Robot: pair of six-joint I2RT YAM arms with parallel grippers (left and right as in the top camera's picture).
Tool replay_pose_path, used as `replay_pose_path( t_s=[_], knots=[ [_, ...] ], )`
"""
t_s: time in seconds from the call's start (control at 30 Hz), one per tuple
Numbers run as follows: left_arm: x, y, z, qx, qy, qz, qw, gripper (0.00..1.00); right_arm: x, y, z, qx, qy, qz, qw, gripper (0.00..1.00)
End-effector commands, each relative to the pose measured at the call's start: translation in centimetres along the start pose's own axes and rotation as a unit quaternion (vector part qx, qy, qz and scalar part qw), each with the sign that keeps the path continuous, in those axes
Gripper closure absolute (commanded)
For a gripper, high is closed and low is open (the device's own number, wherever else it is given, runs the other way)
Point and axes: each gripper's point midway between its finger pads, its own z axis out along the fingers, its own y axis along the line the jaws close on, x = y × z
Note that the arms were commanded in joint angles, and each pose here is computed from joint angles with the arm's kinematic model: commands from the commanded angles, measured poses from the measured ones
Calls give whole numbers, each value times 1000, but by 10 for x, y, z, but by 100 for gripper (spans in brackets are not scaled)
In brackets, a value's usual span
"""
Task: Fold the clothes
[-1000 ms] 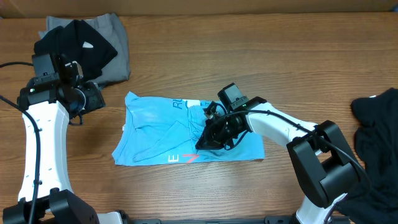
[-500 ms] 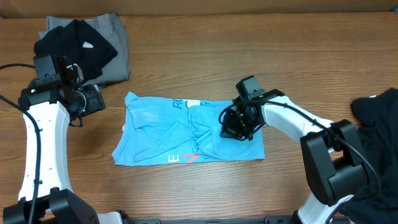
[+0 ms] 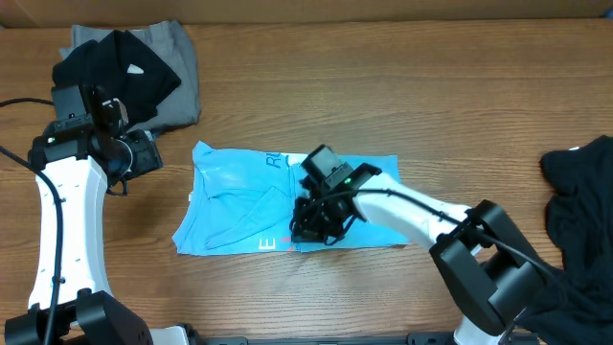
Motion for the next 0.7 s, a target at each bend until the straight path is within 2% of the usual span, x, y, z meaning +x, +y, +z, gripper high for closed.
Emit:
replay_pose_path(
  t_s=[0.0,0.2,0.3,0.4,0.47,0.67],
  knots=[
    [5,4,-3,-7,4,-7,1000,35,-37,8,-48,-11,-75,-13,997,96],
    [19,4,9,-1,24,-20,999,28,-63,10,-90,-38,-135,-31,990,96],
    [29,2,27,11,28,-19,999,13,-69,2,-100,-35,-146,-50,987,96],
    [35,-13,45,61,20,20,998,5,-71,-7,-108,-27,-148,-61,987,94],
    [44,-24,57,98,24,46,994,5,-71,-13,-112,-23,-149,-67,986,93],
    [74,-30,99,136,86,78,984,5,-68,-23,-124,-15,-149,-65,987,92]
  ],
)
